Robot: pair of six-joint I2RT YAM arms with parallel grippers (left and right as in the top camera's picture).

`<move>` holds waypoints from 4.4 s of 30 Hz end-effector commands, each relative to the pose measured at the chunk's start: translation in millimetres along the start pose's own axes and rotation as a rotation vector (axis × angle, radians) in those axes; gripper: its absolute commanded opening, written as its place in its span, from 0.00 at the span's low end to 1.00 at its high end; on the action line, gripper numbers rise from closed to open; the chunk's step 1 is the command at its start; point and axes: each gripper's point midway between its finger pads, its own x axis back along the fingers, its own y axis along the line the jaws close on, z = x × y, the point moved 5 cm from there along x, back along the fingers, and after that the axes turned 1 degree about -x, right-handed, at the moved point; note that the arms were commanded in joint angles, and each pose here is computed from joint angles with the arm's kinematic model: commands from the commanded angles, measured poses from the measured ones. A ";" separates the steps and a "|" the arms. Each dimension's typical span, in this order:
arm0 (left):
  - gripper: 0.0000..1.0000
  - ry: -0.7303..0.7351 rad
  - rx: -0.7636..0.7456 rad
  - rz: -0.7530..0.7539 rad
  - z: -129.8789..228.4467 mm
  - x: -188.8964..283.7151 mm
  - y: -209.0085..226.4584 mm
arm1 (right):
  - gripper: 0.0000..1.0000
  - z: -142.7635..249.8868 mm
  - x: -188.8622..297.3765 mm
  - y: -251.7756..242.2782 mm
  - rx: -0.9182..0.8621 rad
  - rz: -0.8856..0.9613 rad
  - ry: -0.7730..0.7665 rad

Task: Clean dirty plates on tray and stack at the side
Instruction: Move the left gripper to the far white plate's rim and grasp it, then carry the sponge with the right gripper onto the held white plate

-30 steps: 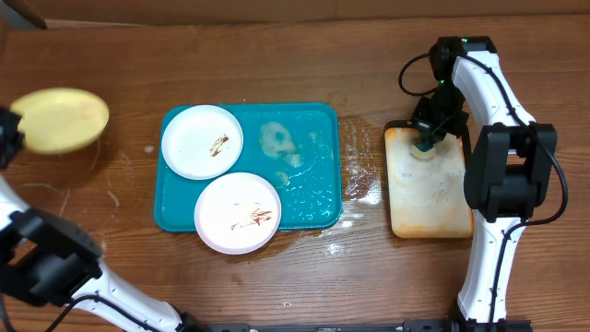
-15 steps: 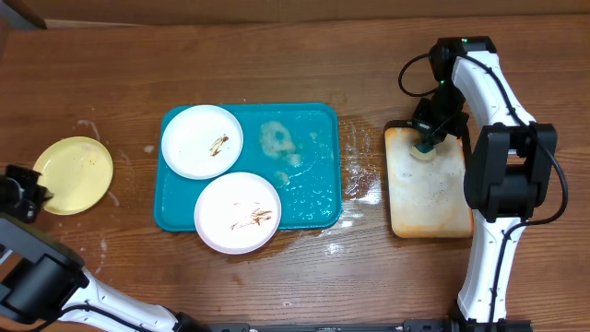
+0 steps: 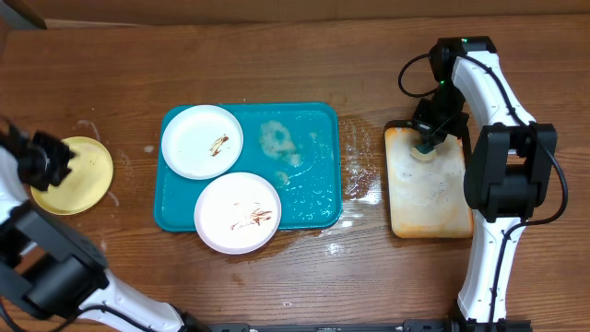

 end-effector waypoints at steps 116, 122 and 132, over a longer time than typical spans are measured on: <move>0.04 0.178 -0.643 -0.114 231.3 -80.4 -147.3 | 0.04 161.1 78.4 168.6 0.678 -0.477 -0.260; 0.04 0.188 -0.684 -0.103 245.6 -80.5 -155.5 | 0.04 186.3 73.2 206.8 0.717 -0.575 -0.248; 0.04 0.147 -0.652 -0.039 252.7 -82.6 -174.9 | 0.04 202.5 19.0 243.3 0.737 -0.624 -0.073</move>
